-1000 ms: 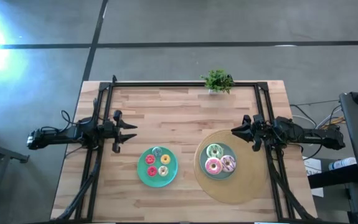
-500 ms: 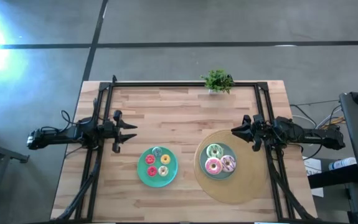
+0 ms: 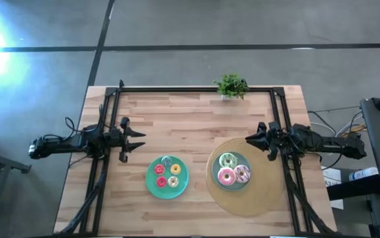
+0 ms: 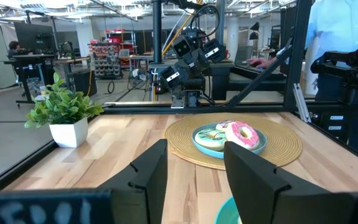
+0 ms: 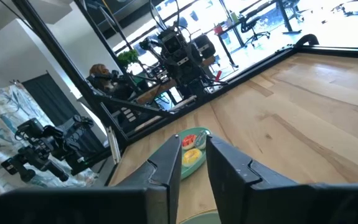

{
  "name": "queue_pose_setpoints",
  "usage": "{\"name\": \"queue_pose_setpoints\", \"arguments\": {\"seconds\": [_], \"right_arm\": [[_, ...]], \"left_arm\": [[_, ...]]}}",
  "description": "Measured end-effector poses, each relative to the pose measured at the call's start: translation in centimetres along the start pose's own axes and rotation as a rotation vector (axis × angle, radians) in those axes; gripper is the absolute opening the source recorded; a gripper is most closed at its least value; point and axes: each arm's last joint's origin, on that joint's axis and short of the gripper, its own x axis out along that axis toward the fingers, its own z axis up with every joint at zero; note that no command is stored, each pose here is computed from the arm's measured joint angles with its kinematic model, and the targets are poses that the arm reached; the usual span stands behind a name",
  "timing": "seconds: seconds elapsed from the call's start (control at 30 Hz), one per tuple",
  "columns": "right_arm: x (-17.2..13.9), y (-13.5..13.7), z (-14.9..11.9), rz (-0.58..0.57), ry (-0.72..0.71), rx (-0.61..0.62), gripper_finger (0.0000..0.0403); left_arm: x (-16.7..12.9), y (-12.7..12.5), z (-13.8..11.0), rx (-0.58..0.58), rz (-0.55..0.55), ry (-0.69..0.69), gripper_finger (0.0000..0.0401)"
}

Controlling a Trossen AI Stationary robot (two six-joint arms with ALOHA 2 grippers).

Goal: Pick & Place donuts
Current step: Return to Home Position

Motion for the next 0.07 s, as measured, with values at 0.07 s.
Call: {"name": "queue_pose_setpoints", "arguments": {"seconds": [0.07], "right_arm": [[0.0,0.0,0.0,0.0,0.0,0.0,0.0069]], "left_arm": [[0.0,0.0,0.0,0.0,0.0,0.0,0.0132]]}}
